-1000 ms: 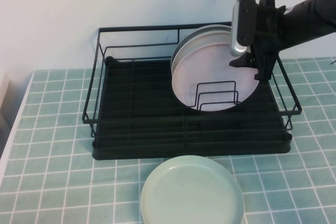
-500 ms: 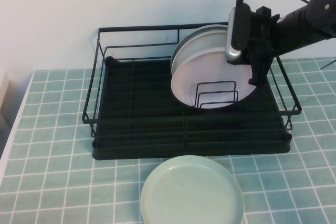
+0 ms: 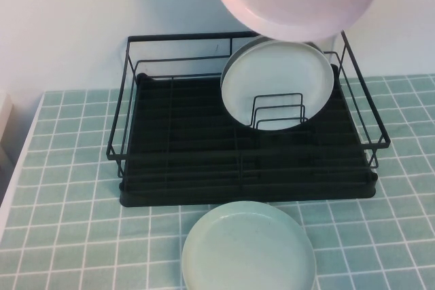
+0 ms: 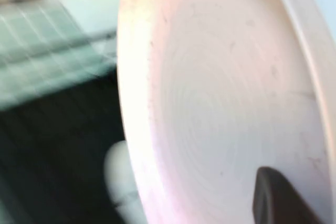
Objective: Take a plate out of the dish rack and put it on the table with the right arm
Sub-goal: Place the plate from the table
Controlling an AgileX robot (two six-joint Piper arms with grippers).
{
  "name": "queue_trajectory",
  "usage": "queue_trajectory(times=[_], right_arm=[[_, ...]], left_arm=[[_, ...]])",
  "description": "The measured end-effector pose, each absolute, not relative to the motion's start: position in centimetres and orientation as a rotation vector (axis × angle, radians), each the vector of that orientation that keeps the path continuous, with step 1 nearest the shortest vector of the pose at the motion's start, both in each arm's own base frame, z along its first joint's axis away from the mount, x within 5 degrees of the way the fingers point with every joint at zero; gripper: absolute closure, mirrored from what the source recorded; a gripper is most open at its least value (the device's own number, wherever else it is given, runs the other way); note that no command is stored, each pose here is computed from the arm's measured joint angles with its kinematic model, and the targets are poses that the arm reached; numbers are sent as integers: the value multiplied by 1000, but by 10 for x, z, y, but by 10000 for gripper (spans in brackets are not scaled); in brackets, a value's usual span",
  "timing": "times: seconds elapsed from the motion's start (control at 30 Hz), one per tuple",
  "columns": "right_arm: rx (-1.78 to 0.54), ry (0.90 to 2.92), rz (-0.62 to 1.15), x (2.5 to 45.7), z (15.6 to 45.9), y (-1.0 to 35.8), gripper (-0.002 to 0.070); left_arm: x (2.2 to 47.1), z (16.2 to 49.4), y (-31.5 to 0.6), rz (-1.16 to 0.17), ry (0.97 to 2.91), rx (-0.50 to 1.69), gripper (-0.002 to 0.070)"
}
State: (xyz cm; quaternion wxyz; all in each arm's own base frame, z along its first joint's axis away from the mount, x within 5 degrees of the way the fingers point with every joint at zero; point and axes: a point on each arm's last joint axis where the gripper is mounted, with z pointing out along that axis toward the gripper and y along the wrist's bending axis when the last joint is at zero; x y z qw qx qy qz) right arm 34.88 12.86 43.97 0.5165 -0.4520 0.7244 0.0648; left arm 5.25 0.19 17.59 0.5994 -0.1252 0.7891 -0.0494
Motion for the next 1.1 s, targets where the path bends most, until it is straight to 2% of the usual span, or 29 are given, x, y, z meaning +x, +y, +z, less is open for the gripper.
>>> queue_trajectory(times=[0.07,0.17,0.3,0.47,0.67,0.83,1.1], right_arm=[[-1018,1845,268,327,451,121,562],[-975,2002,397,296,453,108,562],[-906,2091,566,262,433,101,562],[-785,2081,830,204,397,101,562],[-544,2116,1156,166,319,103,562],[-327,2194,1172,161,267,98,562],[-213,2338,1053,182,225,94,562]], left_arm=[[52,176,2,-114,1830,-290,678],[52,176,2,-114,1830,-290,678],[52,176,2,-114,1830,-290,678],[52,176,2,-114,1830,-290,678],[52,176,2,-114,1830,-290,678],[52,176,2,-114,1830,-290,678],[52,176,2,-114,1830,-290,678]])
